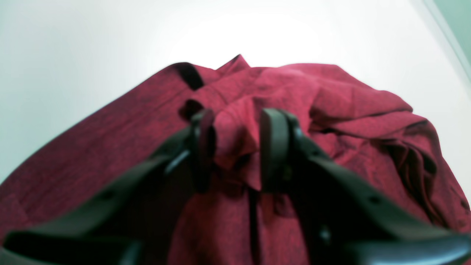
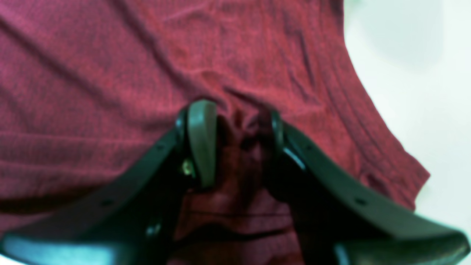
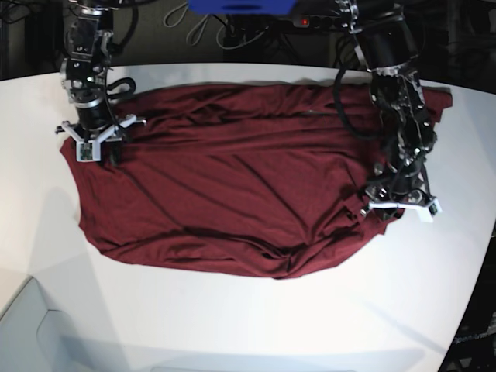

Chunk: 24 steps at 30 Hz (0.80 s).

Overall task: Layout the t-shirt on the table in an organized manner, then fold the t-shirt properly
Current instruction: 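Release the shirt with the left gripper and reach it across the shirt, then grasp the shirt's hem corner with the left gripper and pull it outward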

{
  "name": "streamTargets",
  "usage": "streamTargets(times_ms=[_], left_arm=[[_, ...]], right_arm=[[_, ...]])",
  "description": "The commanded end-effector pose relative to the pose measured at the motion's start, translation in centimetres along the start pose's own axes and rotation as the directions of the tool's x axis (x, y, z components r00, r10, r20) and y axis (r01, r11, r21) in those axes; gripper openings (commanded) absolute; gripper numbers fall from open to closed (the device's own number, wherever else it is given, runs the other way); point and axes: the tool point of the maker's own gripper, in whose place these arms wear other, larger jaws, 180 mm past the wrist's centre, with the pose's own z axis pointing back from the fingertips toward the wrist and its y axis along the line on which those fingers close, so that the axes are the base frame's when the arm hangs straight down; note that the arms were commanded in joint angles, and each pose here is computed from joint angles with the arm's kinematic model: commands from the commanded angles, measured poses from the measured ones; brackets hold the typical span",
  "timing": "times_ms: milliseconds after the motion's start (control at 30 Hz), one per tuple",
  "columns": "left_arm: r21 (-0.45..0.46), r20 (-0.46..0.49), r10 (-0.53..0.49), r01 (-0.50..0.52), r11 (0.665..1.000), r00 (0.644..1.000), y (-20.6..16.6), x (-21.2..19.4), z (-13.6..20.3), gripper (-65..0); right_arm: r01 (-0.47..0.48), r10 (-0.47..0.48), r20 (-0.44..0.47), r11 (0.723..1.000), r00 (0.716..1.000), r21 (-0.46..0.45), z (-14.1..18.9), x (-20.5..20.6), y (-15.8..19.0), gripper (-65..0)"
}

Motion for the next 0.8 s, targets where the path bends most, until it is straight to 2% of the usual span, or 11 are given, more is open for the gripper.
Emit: streamTargets(times_ms=[0, 100, 200, 267, 433, 633, 767], left_arm=[[-0.024, 0.051, -0.001, 0.003, 1.0, 0.999, -0.8, 1.9, 0.0, -47.0], [-0.024, 0.052, -0.002, 0.004, 1.0, 0.999, -0.8, 1.9, 0.0, -51.4], [-0.022, 0.051, -0.003, 0.004, 1.0, 0.999, -0.9, 1.9, 0.0, -65.0], [-0.024, 0.05, 0.003, -0.002, 1.0, 0.999, -0.9, 1.8, 0.0, -63.2], [-0.054, 0.095, 0.015, -0.01, 0.999, 0.995, -2.5, 4.0, -0.3, -64.5], [-0.171, 0.233, 0.073, -0.033, 0.985, 0.97, -8.0, 11.9, -0.5, -64.5], [-0.215, 0.253, 0.104, -0.049, 0.975, 0.962, -10.7, 14.8, -1.7, -64.5]], right_arm=[[-0.029, 0.029, -0.068, 1.0, 0.997, 0.003, -0.1, -1.2, -0.1, -47.2], [-0.031, 0.031, -0.068, 1.0, 0.997, 0.002, -0.1, -1.2, -0.2, -47.2], [-0.031, 0.031, -0.068, 1.0, 0.997, 0.002, -0.1, -1.2, -0.2, -47.2], [-0.031, 0.031, -0.066, 1.0, 0.997, 0.002, -0.1, -1.1, -0.2, -47.2], [-0.032, 0.032, -0.066, 0.999, 0.997, 0.002, -0.1, -1.1, -0.2, -47.2], [-0.032, 0.032, -0.066, 0.999, 0.997, 0.002, -0.1, -1.1, -0.2, -47.2], [-0.034, 0.033, -0.067, 0.999, 0.997, -0.003, -0.1, -1.1, -0.5, -47.2]])
